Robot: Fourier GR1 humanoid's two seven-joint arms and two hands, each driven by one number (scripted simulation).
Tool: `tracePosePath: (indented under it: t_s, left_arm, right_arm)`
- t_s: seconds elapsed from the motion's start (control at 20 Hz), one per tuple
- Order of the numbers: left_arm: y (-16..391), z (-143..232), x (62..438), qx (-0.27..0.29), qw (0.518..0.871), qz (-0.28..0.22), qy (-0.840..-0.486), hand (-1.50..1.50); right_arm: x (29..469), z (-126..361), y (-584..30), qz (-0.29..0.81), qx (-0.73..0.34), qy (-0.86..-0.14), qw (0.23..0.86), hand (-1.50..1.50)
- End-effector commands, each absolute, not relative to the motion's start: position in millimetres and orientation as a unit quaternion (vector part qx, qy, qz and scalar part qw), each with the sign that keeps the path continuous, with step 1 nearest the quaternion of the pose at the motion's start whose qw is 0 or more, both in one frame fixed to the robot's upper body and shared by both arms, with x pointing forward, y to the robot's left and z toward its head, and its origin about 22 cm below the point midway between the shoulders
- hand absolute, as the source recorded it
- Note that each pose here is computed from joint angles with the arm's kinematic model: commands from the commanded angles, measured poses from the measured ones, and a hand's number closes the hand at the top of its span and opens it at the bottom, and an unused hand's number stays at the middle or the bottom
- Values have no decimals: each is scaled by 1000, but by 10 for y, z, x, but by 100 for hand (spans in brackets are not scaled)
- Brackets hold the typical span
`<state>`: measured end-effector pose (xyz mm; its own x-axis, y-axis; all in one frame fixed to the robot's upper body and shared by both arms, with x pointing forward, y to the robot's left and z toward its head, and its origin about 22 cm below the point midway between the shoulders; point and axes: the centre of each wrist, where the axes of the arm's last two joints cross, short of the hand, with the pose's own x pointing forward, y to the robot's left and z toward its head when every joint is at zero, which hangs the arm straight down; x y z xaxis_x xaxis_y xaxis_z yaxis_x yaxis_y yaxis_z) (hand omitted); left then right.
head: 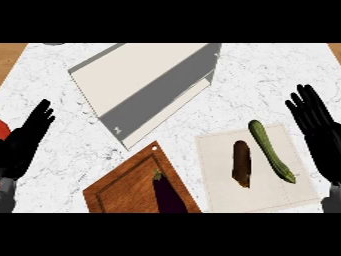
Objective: Pick the sweet potato from the placemat and place it in the tiered shelf
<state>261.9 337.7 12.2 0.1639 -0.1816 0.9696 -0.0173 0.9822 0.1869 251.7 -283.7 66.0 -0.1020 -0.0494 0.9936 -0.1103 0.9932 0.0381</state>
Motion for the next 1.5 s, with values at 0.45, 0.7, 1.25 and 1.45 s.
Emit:
tracePosePath:
  t_s: [0.45,0.7,1.25,1.45]
  left_arm:
    - [3290,-414,2228,70,843,42,-532,0]
    - [3075,-406,2368,50,847,36,-529,0]
    - [2986,-322,2470,40,845,9,-534,0]
    - [2834,-305,2531,38,847,-1,-530,0]
  right_arm:
    - [2065,1212,-3714,117,-522,-589,606,150]
    - [1618,1259,-2992,166,-509,-579,615,-150]
    - [1372,1726,-2112,284,-457,-484,690,-150]
    - [1693,1611,-1840,290,-483,-435,702,-150]
